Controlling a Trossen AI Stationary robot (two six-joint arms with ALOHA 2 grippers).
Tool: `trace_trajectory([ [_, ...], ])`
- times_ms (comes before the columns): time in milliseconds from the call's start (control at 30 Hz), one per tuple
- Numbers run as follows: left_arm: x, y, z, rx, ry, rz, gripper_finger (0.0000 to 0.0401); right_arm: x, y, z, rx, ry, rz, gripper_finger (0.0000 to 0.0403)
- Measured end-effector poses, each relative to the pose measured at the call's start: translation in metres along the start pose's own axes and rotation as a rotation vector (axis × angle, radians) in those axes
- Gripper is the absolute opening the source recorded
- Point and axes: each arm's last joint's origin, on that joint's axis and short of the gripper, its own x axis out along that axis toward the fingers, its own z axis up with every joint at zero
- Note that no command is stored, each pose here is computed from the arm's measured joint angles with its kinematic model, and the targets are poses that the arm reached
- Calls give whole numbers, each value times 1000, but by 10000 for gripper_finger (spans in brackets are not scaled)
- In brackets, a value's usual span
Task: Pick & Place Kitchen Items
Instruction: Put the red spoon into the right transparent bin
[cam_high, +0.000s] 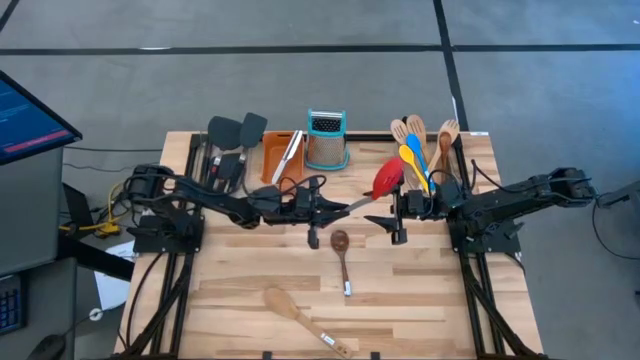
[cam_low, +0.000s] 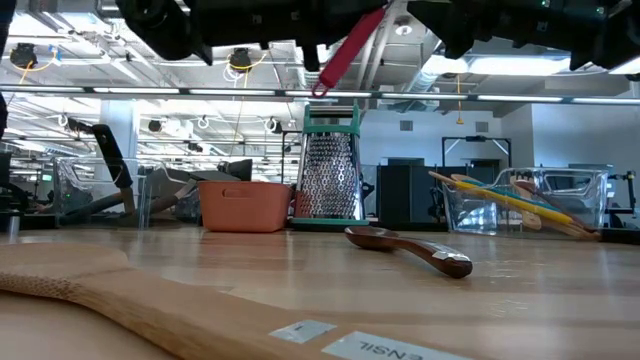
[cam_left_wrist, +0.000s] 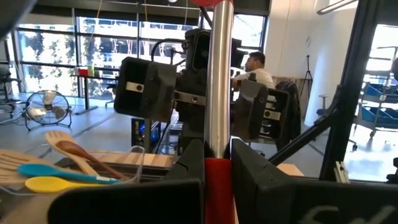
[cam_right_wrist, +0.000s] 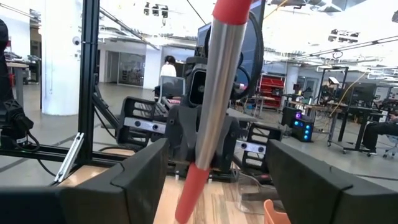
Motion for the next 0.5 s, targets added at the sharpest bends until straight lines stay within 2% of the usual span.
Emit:
trace_trajectory([
  [200,12,-1,-2,-3,-6,-8,9,0,0,0,0,-1,5,264],
  [500,15,0,-20,-44,45,-10,9,0,2,1,2,-9,13,264],
])
